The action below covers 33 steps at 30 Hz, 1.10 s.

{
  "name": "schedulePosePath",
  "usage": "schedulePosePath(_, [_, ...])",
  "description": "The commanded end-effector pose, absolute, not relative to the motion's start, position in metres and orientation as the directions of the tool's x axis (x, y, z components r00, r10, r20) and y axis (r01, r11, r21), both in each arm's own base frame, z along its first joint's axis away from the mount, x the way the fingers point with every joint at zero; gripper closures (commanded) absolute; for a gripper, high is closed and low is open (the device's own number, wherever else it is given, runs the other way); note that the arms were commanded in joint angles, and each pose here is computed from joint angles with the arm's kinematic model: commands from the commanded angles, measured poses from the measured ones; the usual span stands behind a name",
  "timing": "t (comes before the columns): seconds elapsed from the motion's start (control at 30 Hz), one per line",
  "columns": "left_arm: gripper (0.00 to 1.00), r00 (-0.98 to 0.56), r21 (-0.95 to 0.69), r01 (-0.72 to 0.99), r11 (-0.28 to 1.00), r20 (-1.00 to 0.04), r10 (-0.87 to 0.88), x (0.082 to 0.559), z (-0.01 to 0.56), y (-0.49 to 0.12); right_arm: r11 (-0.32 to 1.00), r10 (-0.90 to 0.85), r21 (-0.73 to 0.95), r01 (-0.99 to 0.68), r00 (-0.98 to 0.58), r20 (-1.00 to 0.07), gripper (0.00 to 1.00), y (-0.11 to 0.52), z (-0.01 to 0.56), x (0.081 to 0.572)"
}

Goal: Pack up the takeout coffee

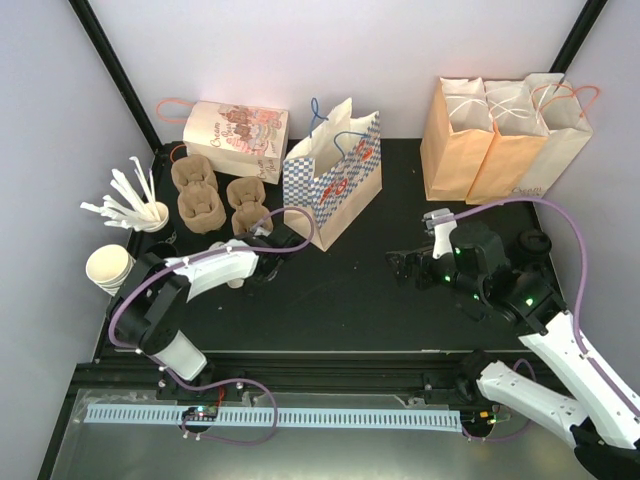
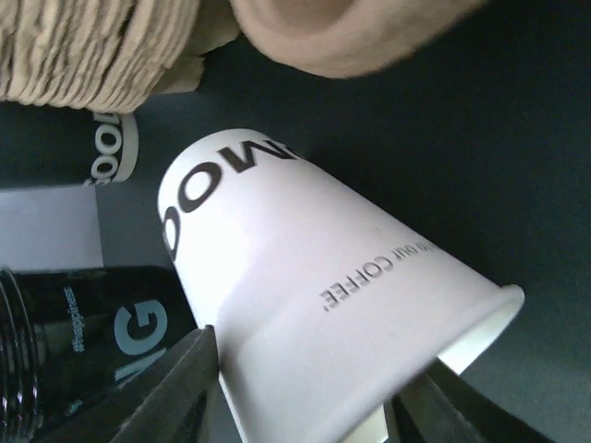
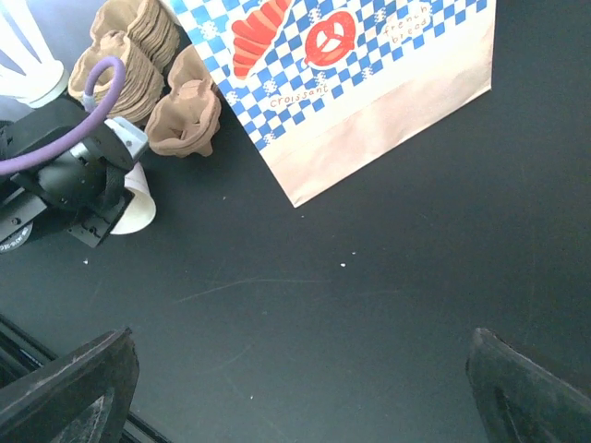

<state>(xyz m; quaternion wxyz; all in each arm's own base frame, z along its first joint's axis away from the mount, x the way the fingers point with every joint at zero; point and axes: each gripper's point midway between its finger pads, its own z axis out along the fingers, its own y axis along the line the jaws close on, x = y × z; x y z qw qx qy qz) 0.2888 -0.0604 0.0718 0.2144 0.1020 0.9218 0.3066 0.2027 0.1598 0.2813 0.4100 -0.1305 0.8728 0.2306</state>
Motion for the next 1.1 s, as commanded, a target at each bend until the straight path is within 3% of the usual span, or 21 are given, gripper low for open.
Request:
schedulePosePath(0.0, [0.64, -0.878, 0.653, -0.014, 0.758, -0.370, 0.303, 0.303, 0.093, -0.055, 0.840, -0.053, 0.291, -0.459, -0.602, -0.797, 0.00, 0.165, 0.293, 0.203])
schedulePosePath(0.1, [0.96, -0.890, 0.682, -0.045, 0.730, -0.359, 0.281, 0.301, 0.102, -0.050, 0.838, -0.062, 0.288, -0.464, -0.604, -0.795, 0.00, 0.166, 0.291, 0.203])
schedulePosePath(0.13, [0.98, -0.895, 0.698, -0.052, 0.714, -0.350, 0.278, 0.300, 0.105, -0.048, 0.839, -0.063, 0.286, -0.463, -0.604, -0.794, 0.00, 0.166, 0.290, 0.203])
schedulePosePath(0.27, [0.98, -0.900, 0.749, -0.074, 0.659, -0.335, 0.279, 0.294, 0.123, -0.051, 0.848, -0.066, 0.273, -0.454, -0.602, -0.796, 0.00, 0.163, 0.287, 0.204])
schedulePosePath(0.4, [0.98, -0.906, 0.690, -0.014, 0.724, -0.315, 0.283, 0.280, 0.130, -0.075, 0.859, -0.073, 0.260, -0.442, -0.607, -0.791, 0.00, 0.160, 0.281, 0.205])
schedulePosePath(0.6, [0.98, -0.906, 0.260, 0.183, 0.948, -0.329, 0.265, 0.245, 0.142, -0.145, 0.909, -0.102, 0.204, -0.363, -0.670, -0.735, 0.00, 0.150, 0.257, 0.213])
schedulePosePath(0.77, [0.96, -0.913, -0.132, 0.296, 0.946, -0.329, 0.240, 0.210, 0.170, -0.196, 0.946, -0.109, 0.159, -0.284, -0.737, -0.666, 0.00, 0.144, 0.230, 0.220])
schedulePosePath(0.87, [0.94, -0.931, -0.231, 0.316, 0.920, -0.261, 0.254, 0.198, 0.168, -0.214, 0.945, -0.111, 0.171, -0.279, -0.766, -0.633, 0.00, 0.149, 0.219, 0.220])
schedulePosePath(1.07, [0.94, -0.937, -0.247, 0.330, 0.911, -0.203, 0.285, 0.205, 0.151, -0.233, 0.941, -0.084, 0.212, -0.265, -0.787, -0.612, 0.00, 0.155, 0.210, 0.220])
